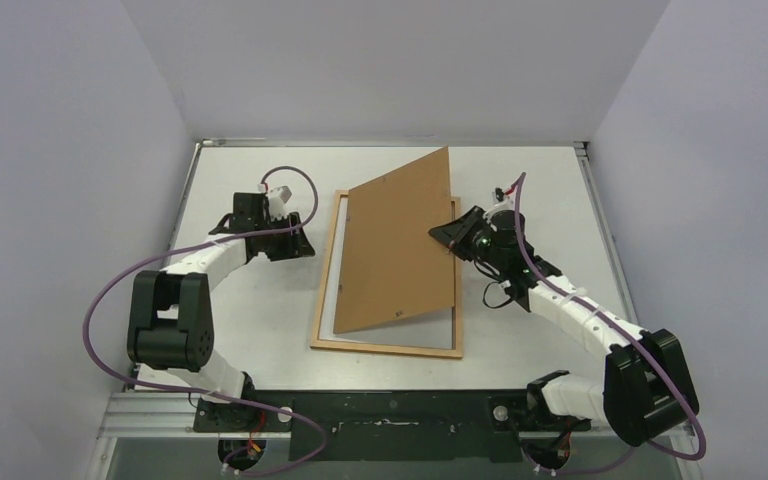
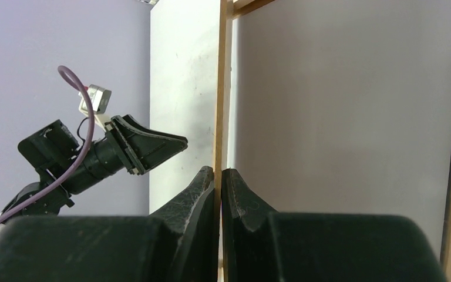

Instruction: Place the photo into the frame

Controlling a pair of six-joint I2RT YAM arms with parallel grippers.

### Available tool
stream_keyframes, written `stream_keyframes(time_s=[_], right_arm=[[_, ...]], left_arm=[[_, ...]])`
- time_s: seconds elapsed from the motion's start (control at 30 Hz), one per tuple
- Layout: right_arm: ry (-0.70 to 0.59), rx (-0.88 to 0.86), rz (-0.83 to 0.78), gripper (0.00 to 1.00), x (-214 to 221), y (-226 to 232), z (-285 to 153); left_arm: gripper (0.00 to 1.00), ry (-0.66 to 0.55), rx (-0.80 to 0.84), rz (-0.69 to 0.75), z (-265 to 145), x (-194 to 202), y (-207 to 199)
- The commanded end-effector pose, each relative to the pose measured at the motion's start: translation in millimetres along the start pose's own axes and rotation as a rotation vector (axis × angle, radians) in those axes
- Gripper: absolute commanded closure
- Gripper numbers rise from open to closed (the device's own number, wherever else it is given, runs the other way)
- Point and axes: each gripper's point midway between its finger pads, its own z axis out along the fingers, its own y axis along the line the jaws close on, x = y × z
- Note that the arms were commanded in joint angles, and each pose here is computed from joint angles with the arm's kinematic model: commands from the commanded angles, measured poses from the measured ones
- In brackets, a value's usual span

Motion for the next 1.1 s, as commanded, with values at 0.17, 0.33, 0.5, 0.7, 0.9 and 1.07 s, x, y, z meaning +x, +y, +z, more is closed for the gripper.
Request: stream_keyframes(time_s=[0.17, 0.33, 0.5, 0.7, 0.9, 1.07], right_arm=[[-0.073, -0.132, 0.007, 0.95, -13, 30, 3], [-0.063, -0.144, 0.023, 0.95, -11, 32, 3], [-0.062, -0.151, 0.039, 0.95, -9, 32, 2], [-0.057, -0.149, 0.042, 0.95, -5, 31, -3], [-0.046, -0.149, 0.046, 0.95, 2, 29, -3], [-0.043, -0.145, 0.051, 0.95, 4, 27, -2]], left_arm=[[0.58, -0.019, 0.018, 0.023, 10, -2, 1], [0.61, -0.011, 0.016, 0.027, 15, 1, 1], [0.66, 0.0, 0.015, 0.029, 19, 6, 0], [0.68, 0.006, 0.015, 0.028, 22, 9, -2], [0.69, 0.008, 0.012, 0.035, 24, 10, -3], [0.69, 0.011, 0.013, 0.036, 25, 11, -5]])
